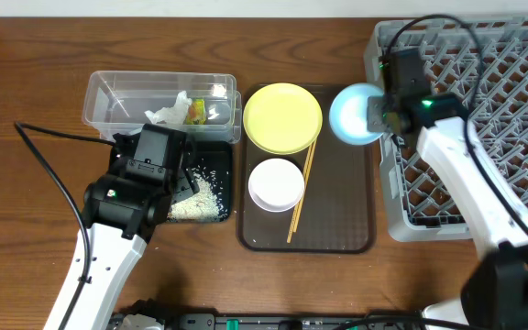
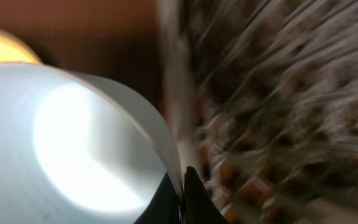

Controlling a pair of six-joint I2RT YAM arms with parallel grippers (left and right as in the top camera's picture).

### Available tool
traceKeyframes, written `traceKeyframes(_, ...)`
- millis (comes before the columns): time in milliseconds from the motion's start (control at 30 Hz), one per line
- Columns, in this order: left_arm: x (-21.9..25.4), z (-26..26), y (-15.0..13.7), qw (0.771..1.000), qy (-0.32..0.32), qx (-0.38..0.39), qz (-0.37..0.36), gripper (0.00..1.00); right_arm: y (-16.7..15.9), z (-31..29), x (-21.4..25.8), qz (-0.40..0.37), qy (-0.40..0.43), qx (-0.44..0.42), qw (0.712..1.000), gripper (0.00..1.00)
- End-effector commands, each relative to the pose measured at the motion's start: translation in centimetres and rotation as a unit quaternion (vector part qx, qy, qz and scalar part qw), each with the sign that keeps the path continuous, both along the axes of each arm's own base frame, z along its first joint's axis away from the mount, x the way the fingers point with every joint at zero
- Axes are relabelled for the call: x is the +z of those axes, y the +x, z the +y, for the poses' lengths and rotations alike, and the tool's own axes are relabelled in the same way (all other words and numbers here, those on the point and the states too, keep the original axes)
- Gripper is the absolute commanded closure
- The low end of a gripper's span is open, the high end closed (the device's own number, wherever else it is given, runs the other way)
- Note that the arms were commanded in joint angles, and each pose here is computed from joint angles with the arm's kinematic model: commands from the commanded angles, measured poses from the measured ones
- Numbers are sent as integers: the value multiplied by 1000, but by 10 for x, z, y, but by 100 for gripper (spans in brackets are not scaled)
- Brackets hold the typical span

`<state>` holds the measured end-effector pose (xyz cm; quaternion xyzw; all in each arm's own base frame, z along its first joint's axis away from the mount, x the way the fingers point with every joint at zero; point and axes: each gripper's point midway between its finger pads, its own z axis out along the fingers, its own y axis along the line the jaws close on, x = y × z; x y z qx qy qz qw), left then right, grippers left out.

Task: Sort waste into correct bins and load items into the dishwasher rack
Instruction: 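Lift the blue bowl and place it in the back of the dish rack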

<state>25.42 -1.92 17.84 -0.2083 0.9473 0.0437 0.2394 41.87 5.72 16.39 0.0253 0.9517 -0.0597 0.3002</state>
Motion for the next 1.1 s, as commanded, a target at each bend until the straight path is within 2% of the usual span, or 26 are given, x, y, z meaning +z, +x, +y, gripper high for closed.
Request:
traceKeyframes(0, 4, 4, 3, 1000, 4, 14, -8, 20, 7, -40, 53, -82, -94, -42, 991, 99)
traceKeyframes(133, 5, 4, 4, 1000, 3, 14, -11, 20, 22, -66, 94, -161, -161, -94, 969, 99)
traceKeyframes(300, 5, 4, 5, 1000, 2, 14, -13, 20, 44, -97, 137, -240, -246, -152, 927, 99)
traceKeyframes(500, 5, 4, 5, 1000, 2, 14, -13, 20, 78, -122, 153, -267, -334, -136, 894, 99)
traceKeyframes(700, 5, 4, 5, 1000, 2, 14, -13, 20, 106, -140, 127, -260, -378, -135, 878, 99)
traceKeyframes(1067, 5, 4, 5, 1000, 2, 14, -13, 20, 135, -134, 49, -220, -378, -107, 893, 99)
